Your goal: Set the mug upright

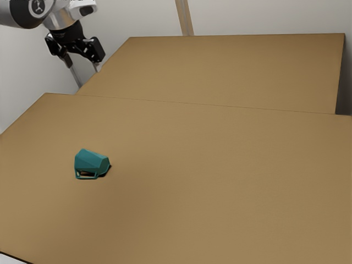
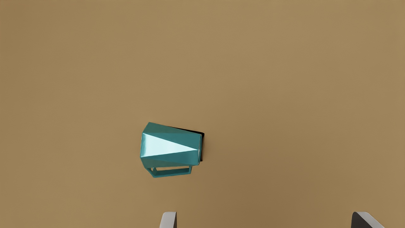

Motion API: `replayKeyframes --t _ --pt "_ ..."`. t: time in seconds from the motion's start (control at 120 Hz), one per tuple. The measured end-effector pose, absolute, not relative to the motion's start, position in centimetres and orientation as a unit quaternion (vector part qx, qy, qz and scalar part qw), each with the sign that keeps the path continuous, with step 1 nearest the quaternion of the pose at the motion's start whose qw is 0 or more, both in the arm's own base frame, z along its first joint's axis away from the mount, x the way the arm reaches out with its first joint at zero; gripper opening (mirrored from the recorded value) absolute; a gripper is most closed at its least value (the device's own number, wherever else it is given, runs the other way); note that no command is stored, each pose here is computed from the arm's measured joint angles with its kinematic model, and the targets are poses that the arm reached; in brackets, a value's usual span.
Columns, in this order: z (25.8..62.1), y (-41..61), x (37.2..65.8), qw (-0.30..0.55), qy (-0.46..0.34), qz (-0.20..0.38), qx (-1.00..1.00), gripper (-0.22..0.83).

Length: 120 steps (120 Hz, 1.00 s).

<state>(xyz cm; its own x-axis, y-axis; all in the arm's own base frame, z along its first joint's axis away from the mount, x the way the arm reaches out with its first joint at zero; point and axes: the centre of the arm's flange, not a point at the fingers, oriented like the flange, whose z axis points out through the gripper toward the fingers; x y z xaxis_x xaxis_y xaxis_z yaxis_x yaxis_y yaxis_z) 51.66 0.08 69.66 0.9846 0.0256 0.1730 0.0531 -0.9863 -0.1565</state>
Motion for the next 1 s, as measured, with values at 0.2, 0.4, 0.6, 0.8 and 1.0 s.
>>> replayKeyframes --t 0.2,0.4,0.6,0.8,1.0 --pt "68.8 1.6 51.4 0.083 -0.039 -0.082 -0.992 0.62" --pt "67.0 7.8 51.6 0.041 -0.109 -0.066 -0.991 0.62" --pt "62.4 14.9 52.5 -0.033 -0.187 -0.025 -0.982 0.62" --pt "56.5 19.1 54.0 -0.066 -0.224 0.026 -0.972 0.62" --pt "49.7 25.4 54.1 -0.112 -0.269 0.074 -0.954 0.62"
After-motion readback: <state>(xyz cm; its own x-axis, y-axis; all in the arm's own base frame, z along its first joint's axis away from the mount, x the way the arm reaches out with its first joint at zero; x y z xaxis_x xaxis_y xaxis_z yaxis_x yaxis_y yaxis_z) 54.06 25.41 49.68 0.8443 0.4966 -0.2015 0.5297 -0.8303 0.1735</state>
